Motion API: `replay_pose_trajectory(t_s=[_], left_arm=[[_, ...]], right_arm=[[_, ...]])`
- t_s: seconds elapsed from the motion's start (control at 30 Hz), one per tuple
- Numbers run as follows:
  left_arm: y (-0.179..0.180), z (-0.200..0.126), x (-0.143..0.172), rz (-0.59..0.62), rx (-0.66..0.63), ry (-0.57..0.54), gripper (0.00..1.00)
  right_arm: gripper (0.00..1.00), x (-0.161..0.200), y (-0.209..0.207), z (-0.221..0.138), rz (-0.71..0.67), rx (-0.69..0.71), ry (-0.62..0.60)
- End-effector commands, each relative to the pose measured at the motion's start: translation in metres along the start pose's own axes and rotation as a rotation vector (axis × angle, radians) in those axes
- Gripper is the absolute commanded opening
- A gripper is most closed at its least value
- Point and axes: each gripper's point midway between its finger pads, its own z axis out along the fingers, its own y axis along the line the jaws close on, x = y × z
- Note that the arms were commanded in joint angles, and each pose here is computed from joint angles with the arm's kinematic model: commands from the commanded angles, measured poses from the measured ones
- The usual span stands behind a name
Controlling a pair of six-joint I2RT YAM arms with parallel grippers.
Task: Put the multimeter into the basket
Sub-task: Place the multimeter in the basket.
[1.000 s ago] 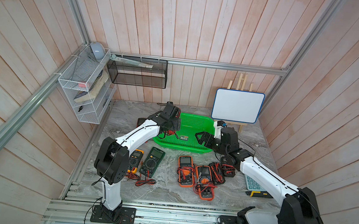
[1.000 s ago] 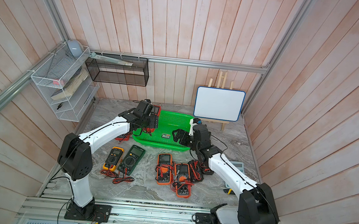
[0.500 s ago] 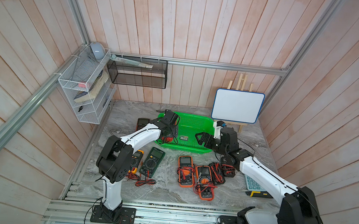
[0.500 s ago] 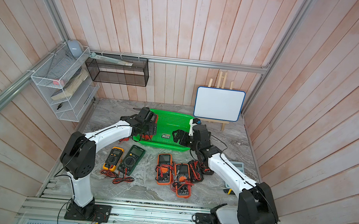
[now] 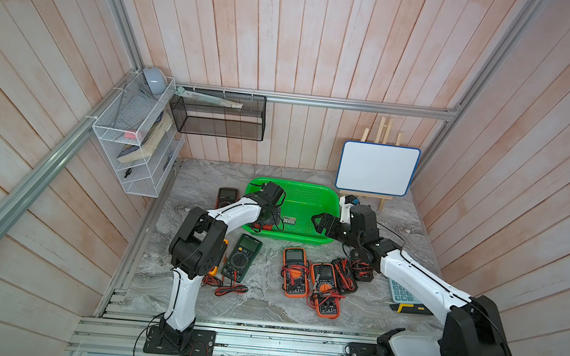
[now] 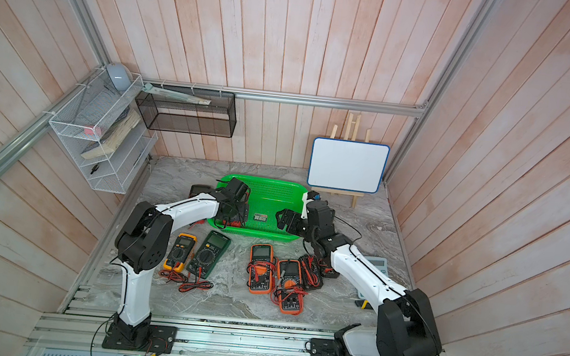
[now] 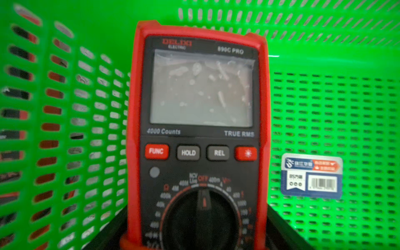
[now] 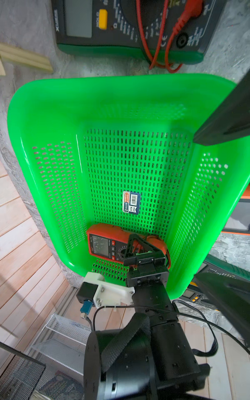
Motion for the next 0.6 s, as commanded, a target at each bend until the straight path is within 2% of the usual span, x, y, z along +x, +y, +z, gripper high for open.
replay_pose_trajectory(t_s=[0.0,0.07,0.13,0.57], left_arm=[[-0.001,0.001,-0.025,-0.038,-0.005,-0.068,0.72],[-0.001,0.002,-0.024,-0.044,-0.002,-0.065,0.83],[0.0,0.003,-0.025,-0.048,-0.003,-0.066,1.0],[-0.005,-0.038,-0.067,-0.042,0.027,-0.181,1.0]], right_arm=[[0.98,0.0,-0.005,-0.004,-0.01,0.018,-0.004],[0.98,0.001,-0.006,-0.005,-0.012,0.019,-0.005],[0.98,0.002,-0.006,-0.006,-0.012,0.02,-0.003],[0.98,0.003,-0.007,-0.012,-0.017,0.021,-0.005]])
